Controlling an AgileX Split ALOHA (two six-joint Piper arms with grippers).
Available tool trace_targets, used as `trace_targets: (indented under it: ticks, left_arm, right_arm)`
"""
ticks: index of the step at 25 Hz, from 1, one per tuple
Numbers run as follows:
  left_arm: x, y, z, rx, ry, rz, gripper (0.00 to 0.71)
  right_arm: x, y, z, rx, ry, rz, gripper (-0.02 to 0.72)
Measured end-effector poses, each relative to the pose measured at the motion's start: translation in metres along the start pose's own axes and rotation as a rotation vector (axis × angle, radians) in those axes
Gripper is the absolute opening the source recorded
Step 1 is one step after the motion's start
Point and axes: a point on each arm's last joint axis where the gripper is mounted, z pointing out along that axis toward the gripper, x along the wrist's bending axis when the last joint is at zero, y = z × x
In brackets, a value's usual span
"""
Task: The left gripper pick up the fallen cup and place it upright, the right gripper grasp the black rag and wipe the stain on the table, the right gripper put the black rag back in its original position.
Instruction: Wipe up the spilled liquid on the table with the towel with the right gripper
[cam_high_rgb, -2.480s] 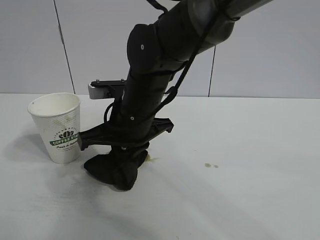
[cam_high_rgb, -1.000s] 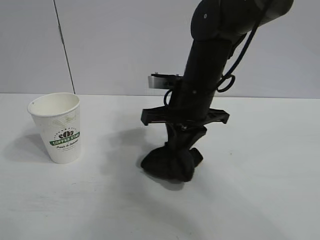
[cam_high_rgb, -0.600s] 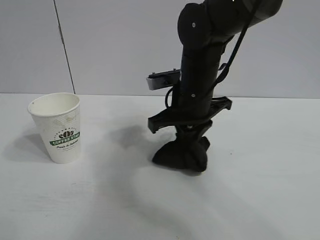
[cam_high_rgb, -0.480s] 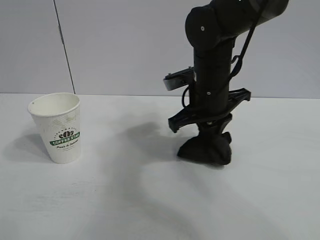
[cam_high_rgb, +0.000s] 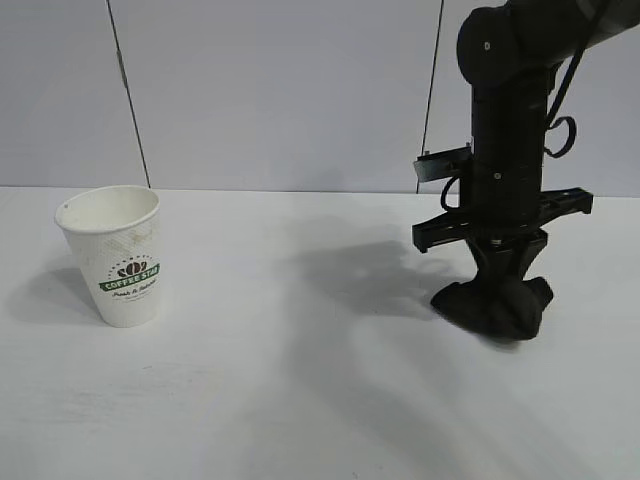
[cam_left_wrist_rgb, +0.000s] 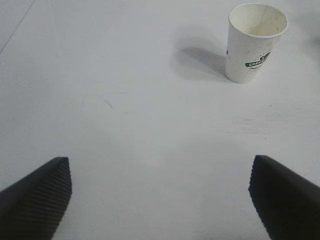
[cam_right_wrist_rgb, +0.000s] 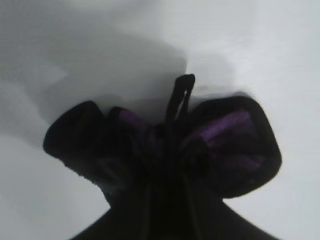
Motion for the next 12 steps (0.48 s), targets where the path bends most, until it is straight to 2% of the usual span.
trace_targets:
  ticks: [2, 4, 5, 7, 9, 12]
  left_arm:
    - [0.0, 0.0, 0.0, 0.0, 0.0, 0.0, 0.694]
    - [0.0, 0.0, 0.0, 0.0, 0.0, 0.0, 0.694]
    - [0.0, 0.0, 0.0, 0.0, 0.0, 0.0, 0.694]
    - [0.0, 0.0, 0.0, 0.0, 0.0, 0.0, 0.694]
    - [0.0, 0.0, 0.0, 0.0, 0.0, 0.0, 0.694]
    - [0.0, 0.0, 0.0, 0.0, 0.0, 0.0, 0.694]
  right_arm:
    - [0.024, 0.003, -0.001, -0.038, 0.162, -0.019, 0.071]
    - [0.05, 0.007, -0.002, -0.101, 0.246, -0.068, 0.071]
    - [0.063, 0.008, -0.002, -0.132, 0.263, -0.091, 0.071]
    - [0.083, 0.008, -0.001, -0.168, 0.257, -0.145, 0.071]
    - [0.094, 0.006, 0.001, -0.185, 0.22, -0.188, 0.071]
    - [0.091, 0.006, 0.002, -0.18, 0.153, -0.184, 0.071]
